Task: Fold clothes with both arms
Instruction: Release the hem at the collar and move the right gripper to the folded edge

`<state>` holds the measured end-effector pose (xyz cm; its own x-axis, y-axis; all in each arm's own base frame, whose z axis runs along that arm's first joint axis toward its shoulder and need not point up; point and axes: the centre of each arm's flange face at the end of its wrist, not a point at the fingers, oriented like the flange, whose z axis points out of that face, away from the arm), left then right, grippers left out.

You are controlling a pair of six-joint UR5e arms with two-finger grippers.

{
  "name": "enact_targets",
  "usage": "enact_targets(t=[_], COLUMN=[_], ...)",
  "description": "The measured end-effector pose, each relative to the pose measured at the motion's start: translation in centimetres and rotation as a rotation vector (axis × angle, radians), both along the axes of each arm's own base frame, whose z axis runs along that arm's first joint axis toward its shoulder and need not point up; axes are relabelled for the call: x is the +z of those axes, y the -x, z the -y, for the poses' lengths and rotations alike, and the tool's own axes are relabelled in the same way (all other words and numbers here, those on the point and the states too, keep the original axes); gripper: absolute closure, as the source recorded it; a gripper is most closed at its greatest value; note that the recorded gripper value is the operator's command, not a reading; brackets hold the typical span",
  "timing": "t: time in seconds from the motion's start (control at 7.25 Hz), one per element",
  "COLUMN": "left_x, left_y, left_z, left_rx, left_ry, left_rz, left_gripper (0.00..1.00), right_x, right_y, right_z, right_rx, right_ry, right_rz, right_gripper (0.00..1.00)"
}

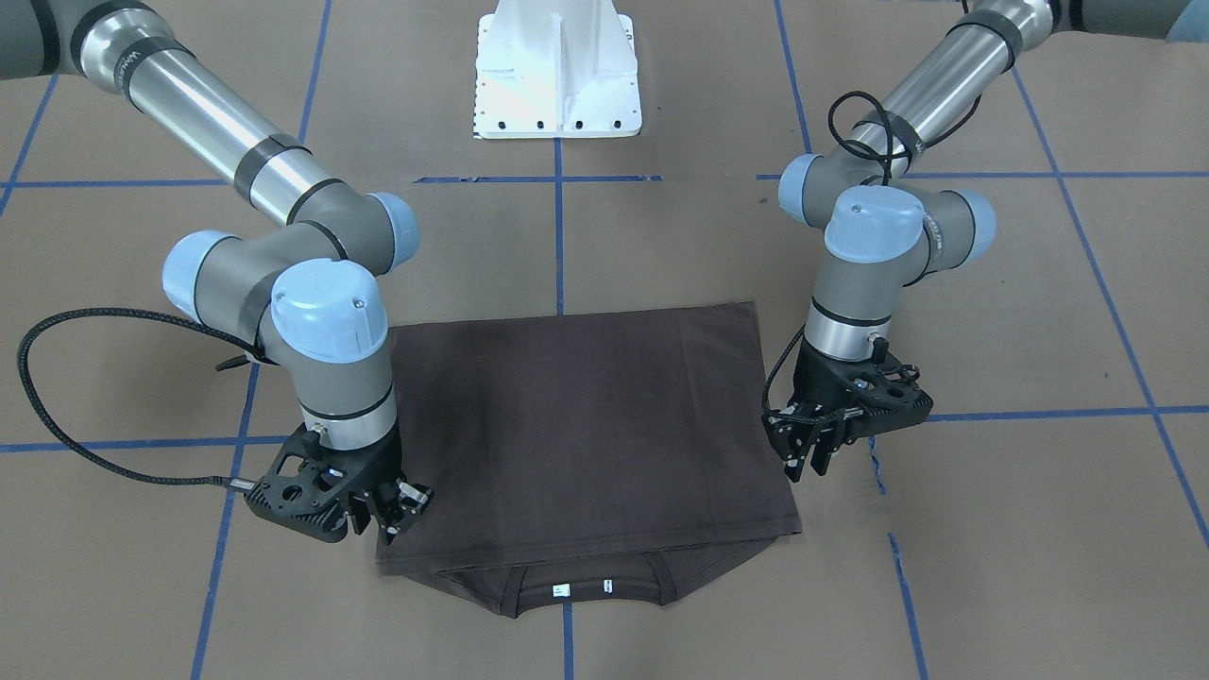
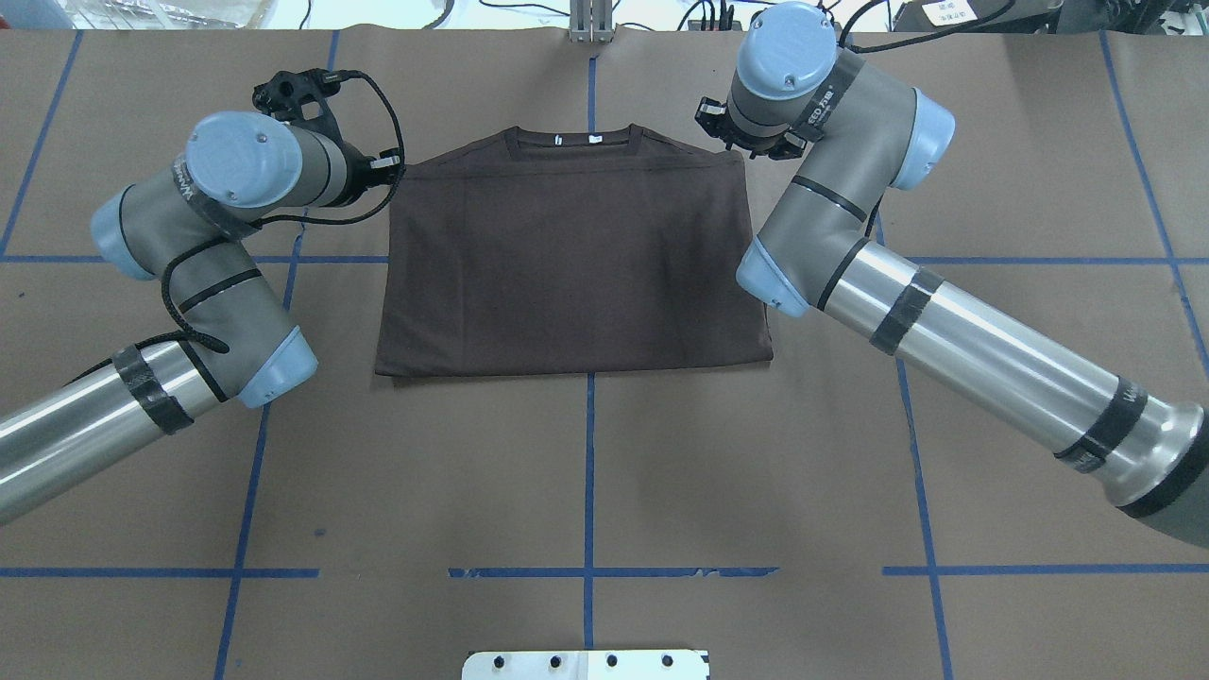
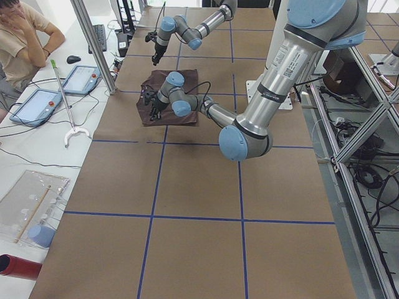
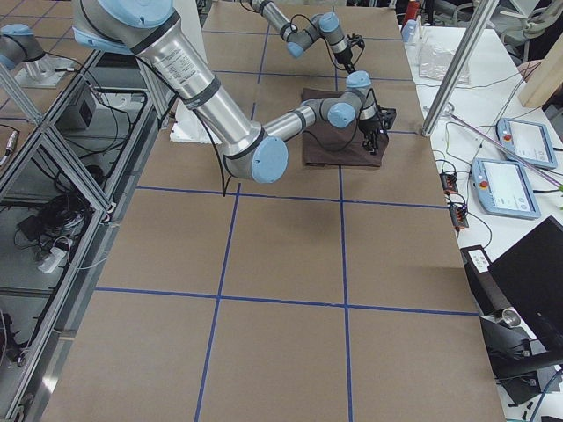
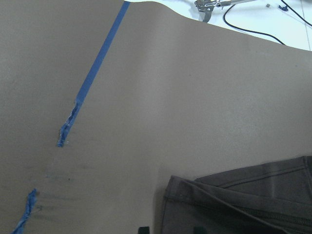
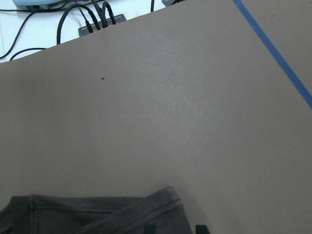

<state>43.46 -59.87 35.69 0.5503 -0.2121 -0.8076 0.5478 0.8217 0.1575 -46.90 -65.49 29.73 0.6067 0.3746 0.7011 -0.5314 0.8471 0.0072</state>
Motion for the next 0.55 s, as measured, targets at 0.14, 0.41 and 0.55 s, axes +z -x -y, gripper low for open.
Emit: enact_targets(t=[0.14,0.41,0.55], left_x=[0.0,0.4,0.5], left_y=[0.6,1.3,1.3], left_z=[-0.7,-1.8,-2.0], left_rx=[0.010,0.025,0.028], left_ry=[0.001,0.006,0.007], left_rz=[-0.014,-0.026,-0.029], left_gripper=[0.55,0.53,0.53], right_x=[1.0,3.4,4.0], right_y=[-1.3,-3.0,-2.8], right_z=[-3.0,-11.1,-14.4], right_rx=[-0.033,-0.055,-0.048], right_ry=[0.007,0.047,0.084], right_rz=[0.042,0.116,0.149], right_gripper=[0.37,0.32,0.31])
